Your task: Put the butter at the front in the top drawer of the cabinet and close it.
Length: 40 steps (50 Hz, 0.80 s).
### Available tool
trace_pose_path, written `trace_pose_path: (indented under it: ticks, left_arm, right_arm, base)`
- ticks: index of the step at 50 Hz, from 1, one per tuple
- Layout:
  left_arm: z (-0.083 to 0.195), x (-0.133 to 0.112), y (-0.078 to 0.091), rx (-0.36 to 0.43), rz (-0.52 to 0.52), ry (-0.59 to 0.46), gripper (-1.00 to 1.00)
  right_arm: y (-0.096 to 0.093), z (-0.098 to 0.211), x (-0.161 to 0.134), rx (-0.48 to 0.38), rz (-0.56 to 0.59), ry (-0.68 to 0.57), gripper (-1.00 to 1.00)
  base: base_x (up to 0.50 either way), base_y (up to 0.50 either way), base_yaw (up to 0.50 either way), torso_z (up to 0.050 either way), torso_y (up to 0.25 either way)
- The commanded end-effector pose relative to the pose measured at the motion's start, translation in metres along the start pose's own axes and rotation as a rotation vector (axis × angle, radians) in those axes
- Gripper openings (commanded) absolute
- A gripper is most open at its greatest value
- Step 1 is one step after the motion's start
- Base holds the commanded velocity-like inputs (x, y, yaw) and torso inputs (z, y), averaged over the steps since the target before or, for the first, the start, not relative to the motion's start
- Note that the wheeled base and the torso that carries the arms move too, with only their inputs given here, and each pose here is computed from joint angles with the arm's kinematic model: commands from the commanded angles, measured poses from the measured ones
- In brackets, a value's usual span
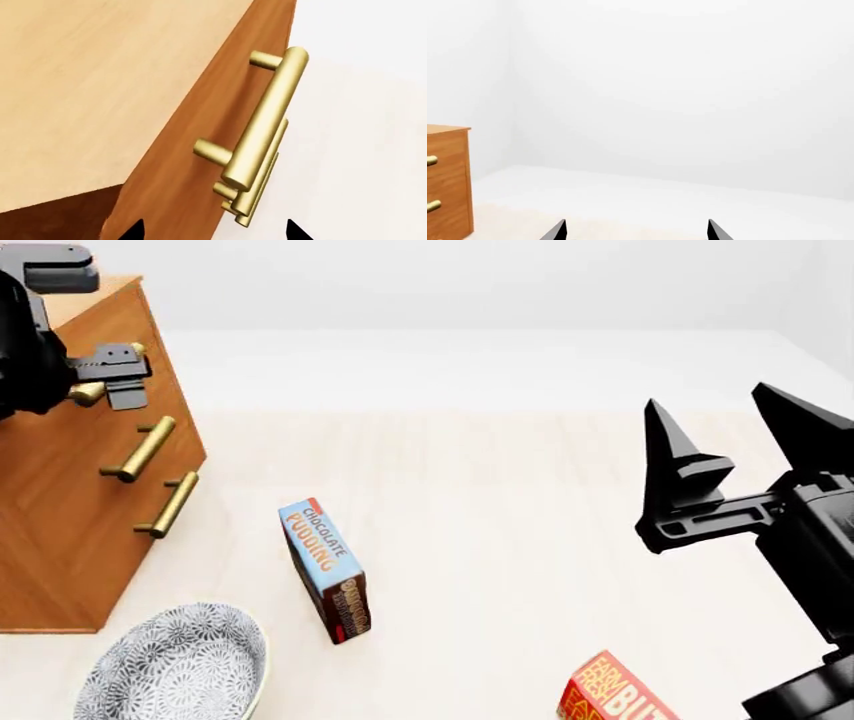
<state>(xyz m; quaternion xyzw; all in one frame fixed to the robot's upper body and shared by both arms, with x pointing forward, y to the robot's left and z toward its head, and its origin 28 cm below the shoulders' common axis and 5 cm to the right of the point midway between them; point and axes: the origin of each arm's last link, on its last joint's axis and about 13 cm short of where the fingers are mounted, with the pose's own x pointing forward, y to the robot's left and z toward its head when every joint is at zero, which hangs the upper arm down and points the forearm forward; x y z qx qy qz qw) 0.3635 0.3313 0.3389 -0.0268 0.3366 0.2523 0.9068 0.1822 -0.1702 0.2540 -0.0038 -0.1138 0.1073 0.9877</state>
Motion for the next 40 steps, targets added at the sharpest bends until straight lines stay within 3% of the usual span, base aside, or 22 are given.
trace_pose_path:
  ticks: [1, 7, 11, 17, 24, 29, 34, 40]
  left_arm:
    - [0.010, -0.027, 0.034, 0.090, 0.329, -0.149, 1.00]
    - [0.018, -0.114, 0.029, 0.089, 0.152, -0.546, 1.00]
    - [0.007, -0.140, 0.028, 0.096, 0.097, -0.723, 1.00]
    - [-0.026, -0.123, 0.012, 0.130, 0.029, -0.900, 1.00]
    - [-0.076, -0.109, 0.001, 0.079, -0.011, -1.102, 1.00]
    - [-0.115, -0.090, -0.002, 0.073, -0.027, -1.162, 1.00]
    - [-0.135, -0.078, -0.010, -0.050, -0.031, -1.252, 1.00]
    - [-0.140, -0.072, -0.019, -0.119, -0.080, -1.307, 1.00]
  right_arm:
    - [0.001, 0.002, -0.001, -0.001, 0.003, -0.001, 1.00]
    - [0.002, 0.002, -0.002, -0.008, 0.003, -0.004, 1.00]
    - [0.003, 0.001, -0.002, -0.005, 0.009, -0.004, 1.00]
    - [0.005, 0.000, 0.001, 0.003, 0.029, -0.002, 1.00]
    - [0.006, 0.001, 0.003, -0.002, 0.035, -0.013, 1.00]
    - [0.007, 0.002, 0.004, 0.000, 0.041, -0.017, 1.00]
    - [0.008, 0.002, 0.004, 0.005, 0.045, -0.026, 1.00]
    - [0.008, 0.001, 0.005, 0.014, 0.040, -0.035, 1.00]
  base:
    - [0.00, 0.00, 0.00, 0.000, 0.000]
    - [0.00, 0.00, 0.00, 0.002, 0.003]
    - [0.00, 0.00, 0.00, 0.000, 0.000]
    - [0.00, 0.00, 0.00, 0.000, 0.000]
    - [0.00, 0.00, 0.00, 0.000, 0.000]
    - [0.00, 0.00, 0.00, 0.000, 0.000]
    - [0.00, 0.00, 0.00, 0.000, 0.000]
    - [0.00, 0.00, 0.00, 0.000, 0.000]
